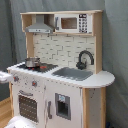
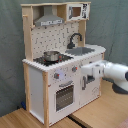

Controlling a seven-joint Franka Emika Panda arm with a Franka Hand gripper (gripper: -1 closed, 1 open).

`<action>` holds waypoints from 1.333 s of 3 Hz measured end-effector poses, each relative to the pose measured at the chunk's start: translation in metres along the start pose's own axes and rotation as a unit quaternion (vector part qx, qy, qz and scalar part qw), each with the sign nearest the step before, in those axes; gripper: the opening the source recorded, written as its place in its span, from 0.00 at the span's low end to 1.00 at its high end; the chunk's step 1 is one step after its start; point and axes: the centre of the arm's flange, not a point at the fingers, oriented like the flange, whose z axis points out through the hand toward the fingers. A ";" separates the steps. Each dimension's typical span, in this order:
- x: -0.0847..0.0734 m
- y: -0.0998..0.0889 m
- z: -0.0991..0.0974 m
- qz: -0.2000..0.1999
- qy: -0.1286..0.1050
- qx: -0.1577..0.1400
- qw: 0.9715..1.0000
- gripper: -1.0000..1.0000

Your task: Play with the kitchen

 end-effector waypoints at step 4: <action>-0.140 0.046 0.034 -0.022 -0.032 -0.001 0.999 1.00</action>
